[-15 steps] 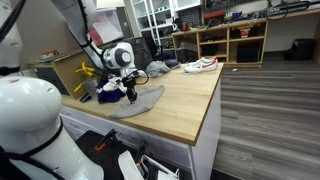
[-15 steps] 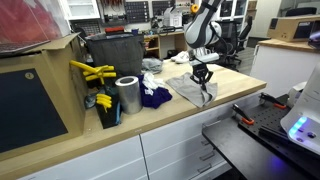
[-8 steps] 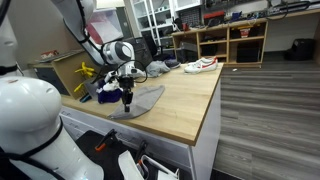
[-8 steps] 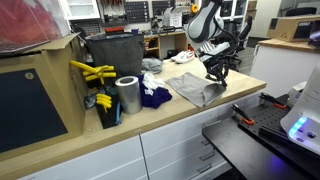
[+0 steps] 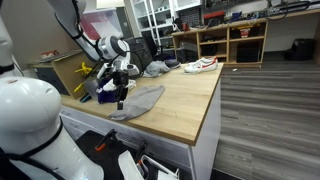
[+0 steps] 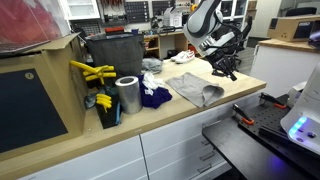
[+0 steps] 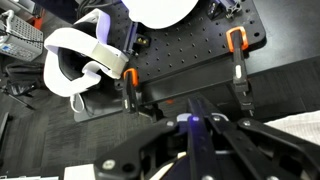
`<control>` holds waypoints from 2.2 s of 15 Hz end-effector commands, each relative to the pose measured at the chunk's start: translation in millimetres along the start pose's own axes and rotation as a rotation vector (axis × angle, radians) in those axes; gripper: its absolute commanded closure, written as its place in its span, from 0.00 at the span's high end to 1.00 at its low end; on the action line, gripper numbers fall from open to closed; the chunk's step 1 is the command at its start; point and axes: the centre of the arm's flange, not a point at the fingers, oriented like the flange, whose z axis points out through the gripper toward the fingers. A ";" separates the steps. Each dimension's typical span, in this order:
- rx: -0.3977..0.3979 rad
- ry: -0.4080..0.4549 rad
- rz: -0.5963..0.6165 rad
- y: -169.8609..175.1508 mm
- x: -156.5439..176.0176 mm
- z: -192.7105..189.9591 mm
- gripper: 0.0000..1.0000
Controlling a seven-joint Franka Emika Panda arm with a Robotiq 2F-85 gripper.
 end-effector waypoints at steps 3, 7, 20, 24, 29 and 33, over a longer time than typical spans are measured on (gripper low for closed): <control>0.177 0.186 0.099 -1.1 17.6 -35.7 0.00; 0.316 0.307 0.214 -8.9 45.9 -48.2 0.00; 0.386 0.008 0.142 -29.2 49.2 1.8 0.00; 0.324 -0.095 0.058 -12.3 38.6 8.1 0.00; 0.290 0.040 0.116 -12.3 42.4 5.5 0.00; 0.266 0.246 0.153 -28.5 49.9 3.5 0.00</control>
